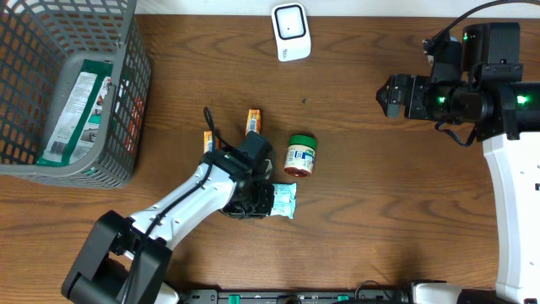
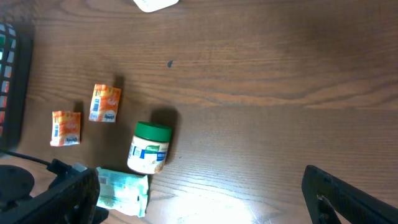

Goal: Scan the item barcode
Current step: 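Regrasp the wipes pack and reposition it flat below the jar, then open the left gripper and move it back over the basket, then lower the left gripper into the basket and grasp the red Nescafe stick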

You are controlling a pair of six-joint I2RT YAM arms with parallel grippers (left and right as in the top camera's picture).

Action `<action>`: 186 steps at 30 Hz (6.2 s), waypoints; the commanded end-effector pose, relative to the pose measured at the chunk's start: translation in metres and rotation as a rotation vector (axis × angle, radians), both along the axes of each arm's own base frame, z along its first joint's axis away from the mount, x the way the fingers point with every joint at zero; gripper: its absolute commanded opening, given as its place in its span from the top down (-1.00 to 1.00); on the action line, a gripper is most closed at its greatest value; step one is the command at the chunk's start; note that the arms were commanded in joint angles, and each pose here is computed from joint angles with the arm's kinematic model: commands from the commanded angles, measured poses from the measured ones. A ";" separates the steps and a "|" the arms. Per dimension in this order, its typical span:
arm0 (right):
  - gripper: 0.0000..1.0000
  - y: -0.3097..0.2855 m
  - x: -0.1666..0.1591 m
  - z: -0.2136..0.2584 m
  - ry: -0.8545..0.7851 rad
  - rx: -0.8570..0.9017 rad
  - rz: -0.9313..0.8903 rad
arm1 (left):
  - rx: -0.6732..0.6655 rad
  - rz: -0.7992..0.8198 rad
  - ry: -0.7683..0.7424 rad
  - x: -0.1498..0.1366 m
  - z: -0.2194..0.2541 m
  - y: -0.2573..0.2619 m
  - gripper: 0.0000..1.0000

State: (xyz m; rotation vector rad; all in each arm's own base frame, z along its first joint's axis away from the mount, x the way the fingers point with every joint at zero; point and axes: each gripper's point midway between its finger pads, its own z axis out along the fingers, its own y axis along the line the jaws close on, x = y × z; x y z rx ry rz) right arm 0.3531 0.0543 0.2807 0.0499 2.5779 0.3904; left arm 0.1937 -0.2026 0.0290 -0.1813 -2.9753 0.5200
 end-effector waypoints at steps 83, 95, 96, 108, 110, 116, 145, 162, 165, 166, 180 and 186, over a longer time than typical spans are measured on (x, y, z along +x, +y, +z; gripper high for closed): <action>-0.98 0.002 0.002 0.005 -0.017 0.000 0.017 | 0.303 0.803 -0.882 0.183 0.295 0.315 -0.35; -0.99 0.002 0.002 0.005 -0.017 0.000 0.017 | 0.405 0.735 -0.644 0.199 0.202 0.377 -0.57; -0.98 0.002 0.002 0.005 -0.017 0.000 0.017 | 0.392 0.708 -0.623 0.201 0.193 0.376 -0.60; -0.98 0.002 0.002 0.005 -0.017 0.000 0.017 | 0.202 0.461 -0.441 0.214 0.105 0.352 -0.55; -0.98 0.002 0.002 0.005 -0.017 0.000 0.017 | 0.197 0.420 -0.426 0.213 0.096 0.351 -0.47; -0.98 0.002 0.002 0.005 -0.017 0.000 0.017 | 0.181 0.363 -0.378 0.211 0.074 0.349 -0.41; -0.98 0.002 0.002 0.005 -0.017 0.000 0.017 | 0.078 0.245 -0.320 0.214 0.010 0.335 -0.23; -0.99 0.002 0.002 0.005 -0.017 0.000 0.017 | 0.184 0.275 -0.302 0.202 -0.026 0.349 -0.20; -0.98 0.002 0.002 0.005 -0.017 0.000 0.017 | 0.269 0.327 -0.275 0.199 -0.028 0.364 0.10; -0.99 0.002 0.002 0.005 -0.017 0.000 0.017 | 0.279 0.341 -0.270 0.198 -0.029 0.366 0.24; -0.99 0.002 0.002 0.005 -0.017 0.000 0.017 | 0.321 0.430 -0.260 0.200 -0.028 0.374 -0.06; -0.98 0.002 0.002 0.005 -0.017 0.000 0.017 | 0.310 0.434 -0.263 0.201 -0.028 0.372 -0.06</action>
